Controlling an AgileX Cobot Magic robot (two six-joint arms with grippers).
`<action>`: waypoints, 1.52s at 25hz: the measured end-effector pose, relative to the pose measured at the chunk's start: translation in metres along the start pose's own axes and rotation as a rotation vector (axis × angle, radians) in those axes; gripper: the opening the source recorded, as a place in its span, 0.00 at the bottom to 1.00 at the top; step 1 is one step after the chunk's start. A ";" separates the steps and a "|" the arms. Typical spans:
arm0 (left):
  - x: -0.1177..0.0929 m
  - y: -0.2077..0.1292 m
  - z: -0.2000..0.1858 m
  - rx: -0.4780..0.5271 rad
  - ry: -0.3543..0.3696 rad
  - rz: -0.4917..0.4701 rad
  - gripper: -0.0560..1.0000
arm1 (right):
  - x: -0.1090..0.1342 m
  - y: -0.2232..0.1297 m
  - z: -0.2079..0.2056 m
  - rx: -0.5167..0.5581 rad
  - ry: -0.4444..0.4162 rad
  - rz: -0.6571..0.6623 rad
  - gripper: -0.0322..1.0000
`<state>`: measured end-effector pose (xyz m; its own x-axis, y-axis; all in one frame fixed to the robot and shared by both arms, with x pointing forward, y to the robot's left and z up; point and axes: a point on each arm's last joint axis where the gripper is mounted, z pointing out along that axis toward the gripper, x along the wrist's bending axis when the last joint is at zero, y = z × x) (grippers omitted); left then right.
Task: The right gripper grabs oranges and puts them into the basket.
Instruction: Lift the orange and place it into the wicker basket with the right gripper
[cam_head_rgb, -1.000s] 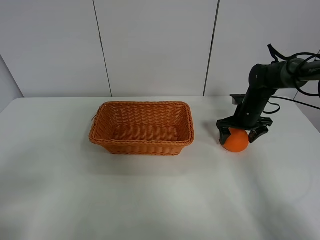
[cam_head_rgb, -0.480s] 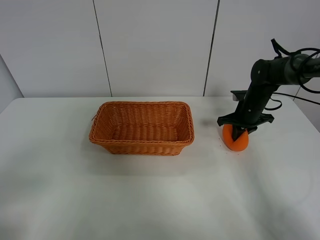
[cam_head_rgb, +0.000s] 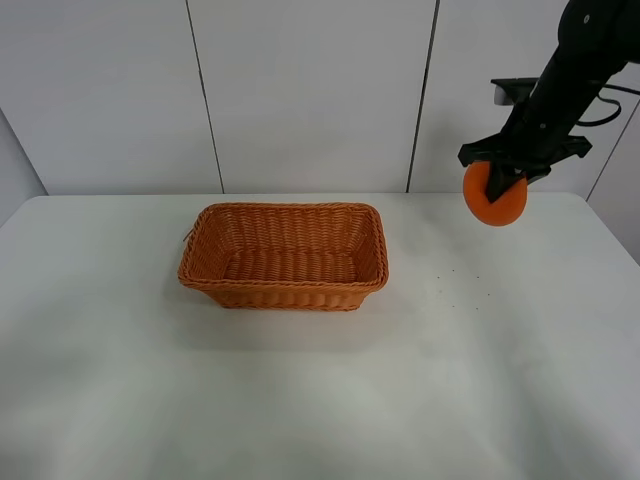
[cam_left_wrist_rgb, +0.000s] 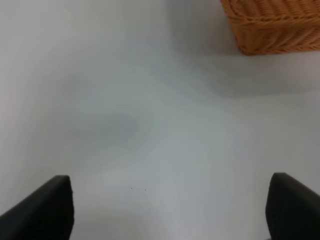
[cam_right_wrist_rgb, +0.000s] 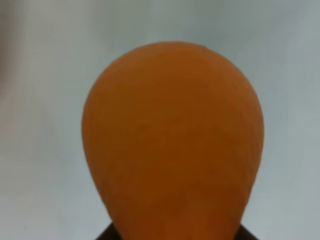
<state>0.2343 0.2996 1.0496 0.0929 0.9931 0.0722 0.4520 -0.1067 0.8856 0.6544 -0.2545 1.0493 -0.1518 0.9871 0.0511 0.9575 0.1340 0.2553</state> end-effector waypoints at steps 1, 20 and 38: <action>0.000 0.000 0.000 0.000 0.000 0.000 0.89 | 0.002 0.004 -0.006 -0.019 0.000 -0.005 0.13; 0.000 0.000 0.000 0.000 0.000 0.000 0.89 | 0.191 -0.001 -0.034 -0.184 0.147 -0.400 0.13; 0.000 0.000 0.000 0.000 0.000 0.000 0.89 | 0.244 0.000 0.123 -0.107 0.168 -0.418 0.47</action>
<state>0.2343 0.2996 1.0496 0.0929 0.9931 0.0722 0.4520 -0.1067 0.8856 0.6476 -0.0032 0.9429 -0.5656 0.8212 0.0765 0.7765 0.4989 0.3849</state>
